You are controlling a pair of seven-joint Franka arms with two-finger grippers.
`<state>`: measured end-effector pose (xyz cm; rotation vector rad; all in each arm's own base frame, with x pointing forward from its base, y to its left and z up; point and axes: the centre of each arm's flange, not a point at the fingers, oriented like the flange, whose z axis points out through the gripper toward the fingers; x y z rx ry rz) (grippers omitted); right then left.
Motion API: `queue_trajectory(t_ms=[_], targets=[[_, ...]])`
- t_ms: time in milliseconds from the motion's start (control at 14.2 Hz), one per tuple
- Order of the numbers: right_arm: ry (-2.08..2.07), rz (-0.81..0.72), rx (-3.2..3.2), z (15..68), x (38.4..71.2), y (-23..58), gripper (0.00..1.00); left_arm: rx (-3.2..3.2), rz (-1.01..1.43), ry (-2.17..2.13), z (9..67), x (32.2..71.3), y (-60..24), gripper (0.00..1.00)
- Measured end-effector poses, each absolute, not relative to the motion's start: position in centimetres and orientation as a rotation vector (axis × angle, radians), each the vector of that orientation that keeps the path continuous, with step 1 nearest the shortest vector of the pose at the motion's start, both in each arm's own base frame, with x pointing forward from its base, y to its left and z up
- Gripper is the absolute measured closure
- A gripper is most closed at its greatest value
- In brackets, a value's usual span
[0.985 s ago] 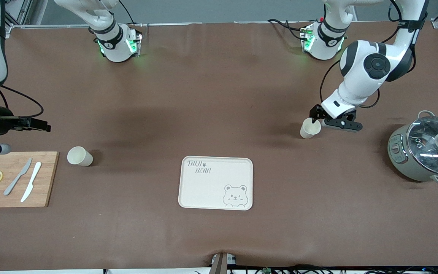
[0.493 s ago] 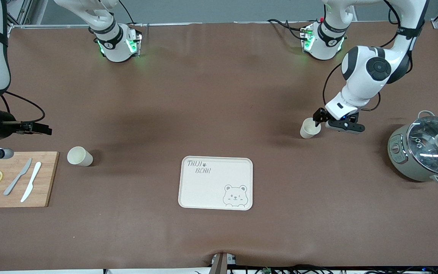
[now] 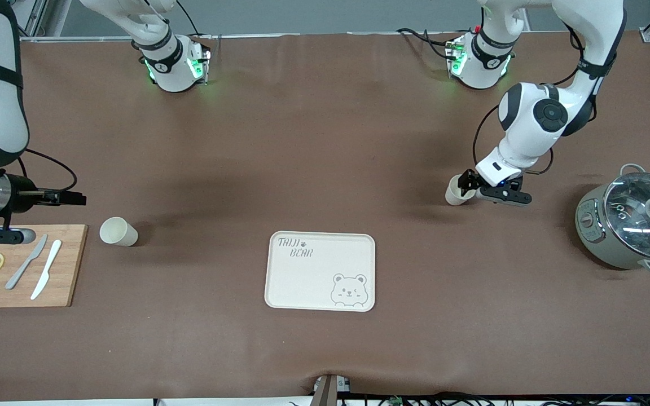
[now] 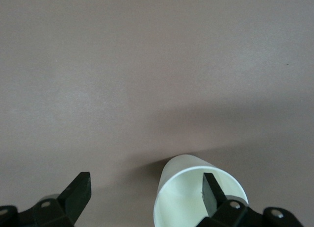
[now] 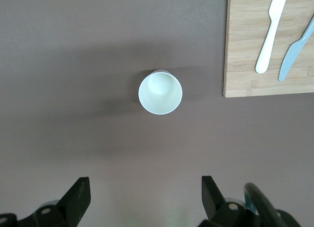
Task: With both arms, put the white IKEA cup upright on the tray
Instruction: 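Grasp the cup with the left gripper while the right gripper reaches the other cup, then carry the cup toward the tray while the right gripper grasps the other cup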
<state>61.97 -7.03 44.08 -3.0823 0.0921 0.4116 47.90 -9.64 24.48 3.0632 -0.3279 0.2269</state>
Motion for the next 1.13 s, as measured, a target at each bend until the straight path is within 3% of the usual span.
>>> queue_trajectory(t_ms=[422,1056,1126], targets=[[0.127,0.453,-3.072,40.8,61.5,-8.3,0.00,3.063,0.209,-0.327,23.4,47.1,-9.5,0.00],[0.141,0.344,-3.095,35.8,61.5,-8.8,0.00,3.063,0.221,-0.325,22.7,46.1,-9.3,0.00],[0.150,0.340,-3.096,35.6,61.4,-9.2,0.00,3.063,0.221,-0.325,22.7,46.1,-9.3,0.07]])
